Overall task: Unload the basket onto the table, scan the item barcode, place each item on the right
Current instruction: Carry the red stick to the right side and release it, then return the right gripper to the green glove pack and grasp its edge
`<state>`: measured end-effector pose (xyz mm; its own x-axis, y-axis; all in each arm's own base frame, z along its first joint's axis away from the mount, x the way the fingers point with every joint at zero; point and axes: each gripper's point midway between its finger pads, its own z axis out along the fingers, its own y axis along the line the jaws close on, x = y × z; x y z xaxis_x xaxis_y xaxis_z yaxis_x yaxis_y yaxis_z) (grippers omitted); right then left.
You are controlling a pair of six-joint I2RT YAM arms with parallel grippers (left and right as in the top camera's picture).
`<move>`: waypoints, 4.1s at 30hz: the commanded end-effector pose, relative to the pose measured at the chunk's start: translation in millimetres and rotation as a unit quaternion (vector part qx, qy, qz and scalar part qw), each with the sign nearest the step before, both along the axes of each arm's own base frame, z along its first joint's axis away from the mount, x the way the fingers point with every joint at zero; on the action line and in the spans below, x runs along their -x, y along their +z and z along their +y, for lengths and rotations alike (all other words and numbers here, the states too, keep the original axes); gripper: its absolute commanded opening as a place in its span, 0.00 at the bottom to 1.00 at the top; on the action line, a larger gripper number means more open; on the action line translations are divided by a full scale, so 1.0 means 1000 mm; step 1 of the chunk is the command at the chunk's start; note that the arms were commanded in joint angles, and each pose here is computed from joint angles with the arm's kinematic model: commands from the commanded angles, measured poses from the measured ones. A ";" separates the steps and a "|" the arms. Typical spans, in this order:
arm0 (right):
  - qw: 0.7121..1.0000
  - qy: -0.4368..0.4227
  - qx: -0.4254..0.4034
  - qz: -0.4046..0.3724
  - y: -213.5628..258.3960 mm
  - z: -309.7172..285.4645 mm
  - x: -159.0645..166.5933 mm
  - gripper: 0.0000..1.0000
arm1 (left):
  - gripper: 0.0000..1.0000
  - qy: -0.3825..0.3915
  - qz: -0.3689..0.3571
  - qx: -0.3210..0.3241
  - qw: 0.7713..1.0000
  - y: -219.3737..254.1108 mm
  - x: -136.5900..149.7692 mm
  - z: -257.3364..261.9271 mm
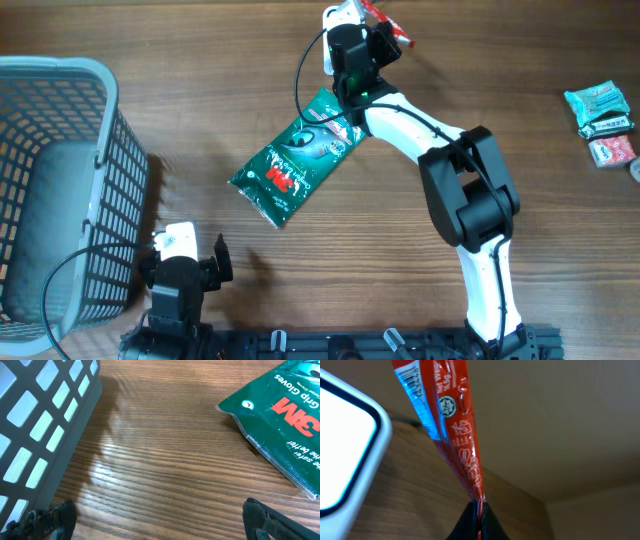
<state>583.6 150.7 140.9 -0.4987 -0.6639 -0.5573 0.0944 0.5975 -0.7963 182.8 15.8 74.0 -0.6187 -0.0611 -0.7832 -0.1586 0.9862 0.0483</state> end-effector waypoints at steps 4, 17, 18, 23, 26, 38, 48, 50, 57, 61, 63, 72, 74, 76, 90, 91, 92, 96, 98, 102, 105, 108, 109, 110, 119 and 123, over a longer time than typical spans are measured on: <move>0.977 -0.205 -0.004 0.059 -0.017 -0.143 0.033 0.04 | 1.00 -0.006 0.004 -0.005 1.000 -0.003 0.001 0.000; 0.827 -0.450 -0.301 0.153 -0.116 -0.379 0.143 0.04 | 1.00 -0.006 0.004 -0.005 1.000 -0.003 0.001 0.000; 0.821 -0.448 -0.318 0.152 -0.118 -0.383 0.143 0.07 | 1.00 -0.006 0.004 -0.005 1.000 -0.003 0.001 0.000; 0.807 -0.365 -0.443 0.140 -0.068 -0.354 0.107 0.97 | 1.00 -0.006 0.004 -0.005 1.000 -0.003 0.001 0.000; 0.788 -0.287 -0.528 0.133 -0.009 -0.311 0.091 1.00 | 1.00 -0.006 0.004 -0.005 1.000 -0.003 0.001 0.000; 0.491 -0.156 -0.749 0.418 0.024 -0.037 0.178 1.00 | 1.00 -0.006 0.004 -0.005 1.000 -0.003 0.001 0.000; 0.565 -0.296 -0.684 0.355 -0.049 0.108 0.217 1.00 | 1.00 -0.006 0.004 -0.005 1.000 -0.003 0.001 0.000; 0.573 -0.284 -0.694 0.330 -0.046 0.128 0.214 1.00 | 1.00 -0.006 0.004 -0.005 1.000 -0.003 0.001 0.000; 0.569 -0.296 -0.712 0.285 -0.054 0.154 0.212 1.00 | 1.00 -0.006 0.004 -0.005 1.000 -0.003 0.001 0.000; 0.562 -0.330 -0.704 0.284 -0.075 0.153 0.213 0.99 | 1.00 -0.006 0.004 -0.005 1.000 -0.003 0.001 0.000; 0.563 -0.334 -0.700 0.286 -0.090 0.155 0.211 1.00 | 1.00 -0.006 0.004 -0.005 1.000 -0.003 0.001 0.000; 0.569 -0.355 -0.681 0.294 -0.132 0.156 0.210 1.00 | 1.00 -0.006 0.004 -0.005 1.000 -0.003 0.001 0.000; 0.569 -0.356 -0.680 0.295 -0.142 0.157 0.208 1.00 | 1.00 -0.006 0.004 -0.005 1.000 -0.003 0.001 0.000; 0.570 -0.357 -0.677 0.300 -0.153 0.158 0.208 1.00 | 1.00 -0.006 0.004 -0.005 1.000 -0.003 0.001 0.000; 0.629 -0.490 -0.488 0.354 -0.197 0.074 0.283 0.04 | 1.00 -0.006 0.004 -0.005 1.000 -0.003 0.001 0.000; 0.632 -0.509 -0.466 0.353 -0.191 0.062 0.292 0.05 | 1.00 -0.006 0.004 -0.005 1.000 -0.003 0.001 0.000; 0.636 -0.526 -0.444 0.349 -0.183 0.050 0.299 0.05 | 1.00 -0.006 0.004 -0.005 1.000 -0.003 0.001 0.000; 0.660 -0.549 -0.396 0.326 -0.139 0.019 0.315 0.05 | 1.00 -0.006 0.004 -0.005 1.000 -0.003 0.001 0.000; 0.667 -0.523 -0.415 0.330 -0.116 0.021 0.312 0.04 | 1.00 -0.006 0.004 -0.005 1.000 -0.003 0.001 0.000; 0.678 -0.458 -0.478 0.320 -0.061 0.027 0.303 0.65 | 1.00 -0.006 0.004 -0.005 1.000 -0.003 0.001 0.000; 0.680 -0.432 -0.515 0.293 -0.030 0.026 0.299 1.00 | 1.00 -0.006 0.004 -0.005 1.000 -0.003 0.001 0.000; 0.670 -0.440 -0.520 0.295 -0.029 0.028 0.303 1.00 | 1.00 -0.006 0.004 -0.005 1.000 -0.003 0.001 0.000; 0.661 -0.451 -0.519 0.301 -0.034 0.029 0.308 1.00 | 1.00 -0.006 0.004 -0.005 1.000 -0.003 0.001 0.000; 0.642 -0.481 -0.523 0.289 -0.042 0.027 0.314 1.00 | 1.00 -0.006 0.004 -0.005 1.000 -0.003 0.001 0.000; 0.571 -0.474 -0.604 0.291 -0.127 0.053 0.316 1.00 | 1.00 -0.006 0.004 -0.005 1.000 -0.003 0.001 0.000; 0.567 -0.486 -0.601 0.284 -0.150 0.050 0.320 1.00 | 1.00 -0.006 0.004 -0.005 1.000 -0.003 0.001 0.000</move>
<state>271.1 202.0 9.6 -0.6643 0.7415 0.0941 0.7473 0.6560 0.1055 182.8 15.8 74.1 -0.6181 -0.0613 -0.7837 -0.1586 0.9862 0.0480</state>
